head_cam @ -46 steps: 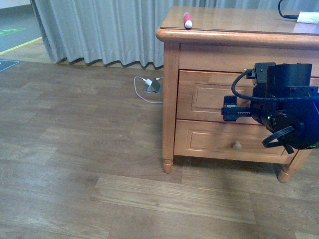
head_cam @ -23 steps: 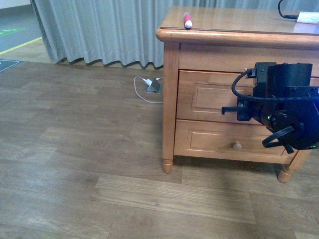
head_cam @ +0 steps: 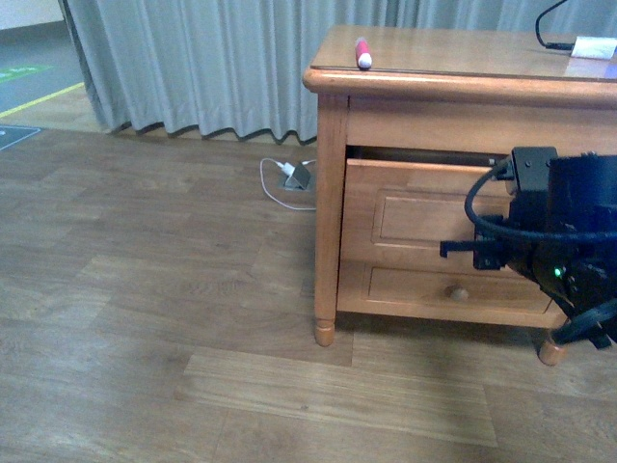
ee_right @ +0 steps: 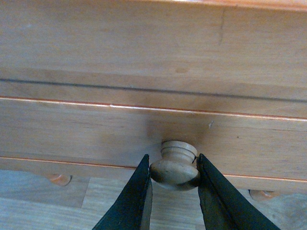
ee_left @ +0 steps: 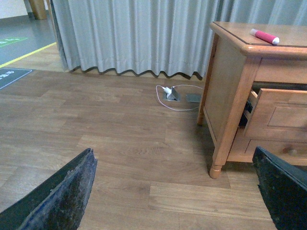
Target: Place pink marker in drawer with both arms
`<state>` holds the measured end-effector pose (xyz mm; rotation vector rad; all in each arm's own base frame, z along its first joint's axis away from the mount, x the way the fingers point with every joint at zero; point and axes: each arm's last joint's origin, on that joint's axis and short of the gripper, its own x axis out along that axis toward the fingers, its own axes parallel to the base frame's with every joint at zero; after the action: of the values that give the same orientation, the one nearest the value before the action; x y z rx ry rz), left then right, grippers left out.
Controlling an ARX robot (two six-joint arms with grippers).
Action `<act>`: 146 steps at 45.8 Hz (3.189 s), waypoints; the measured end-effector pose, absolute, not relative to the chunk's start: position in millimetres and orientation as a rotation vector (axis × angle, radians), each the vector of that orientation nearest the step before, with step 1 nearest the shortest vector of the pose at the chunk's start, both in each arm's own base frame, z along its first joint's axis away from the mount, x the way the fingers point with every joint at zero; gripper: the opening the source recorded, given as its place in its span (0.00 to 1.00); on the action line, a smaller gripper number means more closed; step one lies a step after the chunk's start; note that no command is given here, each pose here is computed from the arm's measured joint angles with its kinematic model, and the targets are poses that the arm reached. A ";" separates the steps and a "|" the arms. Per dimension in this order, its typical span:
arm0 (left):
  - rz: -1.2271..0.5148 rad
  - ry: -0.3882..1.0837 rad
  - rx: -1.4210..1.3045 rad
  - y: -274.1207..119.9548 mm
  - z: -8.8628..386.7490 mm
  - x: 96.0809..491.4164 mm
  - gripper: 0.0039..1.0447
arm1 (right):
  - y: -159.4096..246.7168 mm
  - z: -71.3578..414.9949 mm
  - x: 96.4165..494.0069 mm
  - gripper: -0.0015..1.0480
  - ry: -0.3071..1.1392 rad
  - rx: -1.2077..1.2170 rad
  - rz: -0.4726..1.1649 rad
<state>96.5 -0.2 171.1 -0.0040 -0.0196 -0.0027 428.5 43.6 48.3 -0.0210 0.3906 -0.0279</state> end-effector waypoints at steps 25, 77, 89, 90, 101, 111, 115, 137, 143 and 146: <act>-0.003 -0.020 -0.004 -0.2 171.1 96.5 0.94 | 30.6 52.9 301.5 0.20 0.497 0.031 0.060; -0.003 -0.020 -0.004 -0.2 171.1 96.5 0.94 | 18.7 244.6 172.8 0.92 0.388 0.089 0.191; 0.050 0.021 -0.016 -0.3 169.5 96.9 0.94 | 18.7 244.6 172.8 0.92 0.388 0.090 0.190; 0.096 0.078 -0.021 -1.2 167.9 97.6 0.94 | 18.7 244.6 172.8 0.92 0.388 0.091 0.190; 0.099 0.115 -0.024 -22.7 221.9 132.9 0.94 | 18.7 244.7 172.7 0.92 0.388 0.092 0.190; -0.019 0.057 0.057 -58.9 283.6 233.0 0.94 | 18.7 244.7 172.7 0.92 0.387 0.092 0.190; -0.054 0.074 0.087 -77.0 289.7 270.3 0.94 | 18.7 244.7 172.7 0.92 0.387 0.092 0.190; -0.128 0.211 0.188 -191.4 282.2 457.3 0.94 | 18.7 244.7 172.7 0.92 0.387 0.092 0.190; -0.136 0.214 0.191 -209.9 276.6 484.8 0.94 | 18.7 244.7 172.7 0.92 0.387 0.092 0.190; -0.145 0.212 0.191 -218.2 275.4 493.1 0.94 | 18.7 244.7 172.7 0.92 0.387 0.092 0.190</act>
<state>493.1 -218.2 275.4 0.1908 0.2122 -0.1450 172.7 18.7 244.7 0.0919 0.3872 0.1900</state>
